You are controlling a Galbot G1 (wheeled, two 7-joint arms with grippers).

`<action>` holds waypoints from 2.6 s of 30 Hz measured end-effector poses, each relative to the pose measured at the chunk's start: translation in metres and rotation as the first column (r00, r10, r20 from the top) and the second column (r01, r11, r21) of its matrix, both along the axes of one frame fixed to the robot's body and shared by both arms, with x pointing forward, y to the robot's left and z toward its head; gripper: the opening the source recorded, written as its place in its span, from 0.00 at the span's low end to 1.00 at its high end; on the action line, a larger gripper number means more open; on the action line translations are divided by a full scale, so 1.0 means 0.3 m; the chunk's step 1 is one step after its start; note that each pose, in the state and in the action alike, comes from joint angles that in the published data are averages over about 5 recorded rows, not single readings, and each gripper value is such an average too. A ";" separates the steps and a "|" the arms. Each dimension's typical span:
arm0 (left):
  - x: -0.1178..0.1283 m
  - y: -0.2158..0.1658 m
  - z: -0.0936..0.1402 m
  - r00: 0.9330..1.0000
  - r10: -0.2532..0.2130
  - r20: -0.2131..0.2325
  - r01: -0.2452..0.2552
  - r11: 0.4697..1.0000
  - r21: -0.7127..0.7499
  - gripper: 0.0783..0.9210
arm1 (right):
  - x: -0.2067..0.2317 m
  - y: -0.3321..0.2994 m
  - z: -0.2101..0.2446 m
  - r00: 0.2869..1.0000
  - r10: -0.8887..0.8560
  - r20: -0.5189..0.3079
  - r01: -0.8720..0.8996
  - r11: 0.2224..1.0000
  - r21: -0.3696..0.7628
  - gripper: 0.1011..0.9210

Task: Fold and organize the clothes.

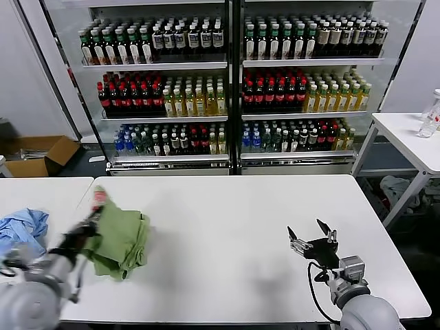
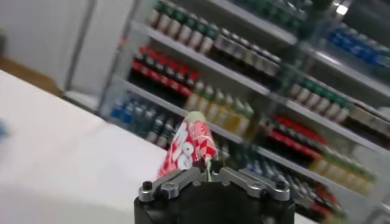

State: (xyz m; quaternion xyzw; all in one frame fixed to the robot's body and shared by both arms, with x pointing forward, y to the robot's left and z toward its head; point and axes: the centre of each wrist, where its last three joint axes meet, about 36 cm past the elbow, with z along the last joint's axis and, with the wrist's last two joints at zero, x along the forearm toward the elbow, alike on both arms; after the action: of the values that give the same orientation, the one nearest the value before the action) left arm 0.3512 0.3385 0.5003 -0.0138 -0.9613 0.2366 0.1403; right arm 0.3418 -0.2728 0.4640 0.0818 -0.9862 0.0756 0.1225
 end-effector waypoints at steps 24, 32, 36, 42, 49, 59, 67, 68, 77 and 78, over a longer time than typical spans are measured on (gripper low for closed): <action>0.169 -0.845 -0.181 0.949 -0.308 0.062 0.312 0.947 -0.075 0.43 | 0.101 0.032 -0.004 0.998 0.021 0.065 -0.023 0.999 0.034 0.88; 0.097 -0.735 -0.175 0.966 -0.240 0.099 0.236 0.970 0.052 0.70 | 0.215 0.170 -0.083 0.992 0.067 -0.107 -0.053 0.990 0.132 0.88; 0.064 -0.617 -0.188 0.982 -0.163 0.093 0.153 0.983 0.105 0.83 | 0.278 0.262 -0.124 0.976 0.102 -0.195 -0.064 0.980 0.190 0.88; 0.011 -0.466 -0.198 0.996 -0.059 0.073 0.047 0.987 0.154 0.88 | 0.358 0.393 -0.174 0.943 0.150 -0.297 -0.076 0.966 0.247 0.81; -0.037 -0.387 -0.191 0.998 -0.005 0.064 -0.007 0.983 0.182 0.88 | 0.410 0.468 -0.197 0.919 0.150 -0.364 -0.057 0.966 0.253 0.57; -0.053 -0.352 -0.176 0.998 0.013 0.067 -0.026 0.979 0.202 0.88 | 0.465 0.433 -0.171 0.923 0.124 -0.364 -0.060 0.981 0.183 0.23; -0.063 -0.351 -0.177 0.998 0.005 0.064 -0.018 0.976 0.216 0.88 | 0.505 0.248 -0.130 0.949 0.073 -0.306 -0.056 0.996 0.064 0.06; -0.063 -0.352 -0.177 0.998 0.003 0.065 -0.017 0.976 0.219 0.88 | 0.507 0.226 -0.121 0.955 0.068 -0.289 -0.055 0.997 0.051 0.08; -0.086 -0.353 -0.164 0.997 0.001 0.077 -0.020 0.968 0.248 0.88 | 0.409 0.094 -0.047 1.000 0.015 -0.021 -0.016 1.000 -0.021 0.38; -0.090 -0.353 -0.162 0.997 0.001 0.079 -0.020 0.968 0.250 0.88 | 0.389 0.085 -0.043 1.000 0.011 0.010 -0.011 1.000 -0.025 0.42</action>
State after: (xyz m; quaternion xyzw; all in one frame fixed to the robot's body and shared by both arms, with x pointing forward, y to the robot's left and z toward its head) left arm 0.3241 0.2327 0.4517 0.0000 -0.9883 0.1131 0.1020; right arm 0.4584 -0.2473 0.4511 0.0855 -0.9853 0.0889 0.1180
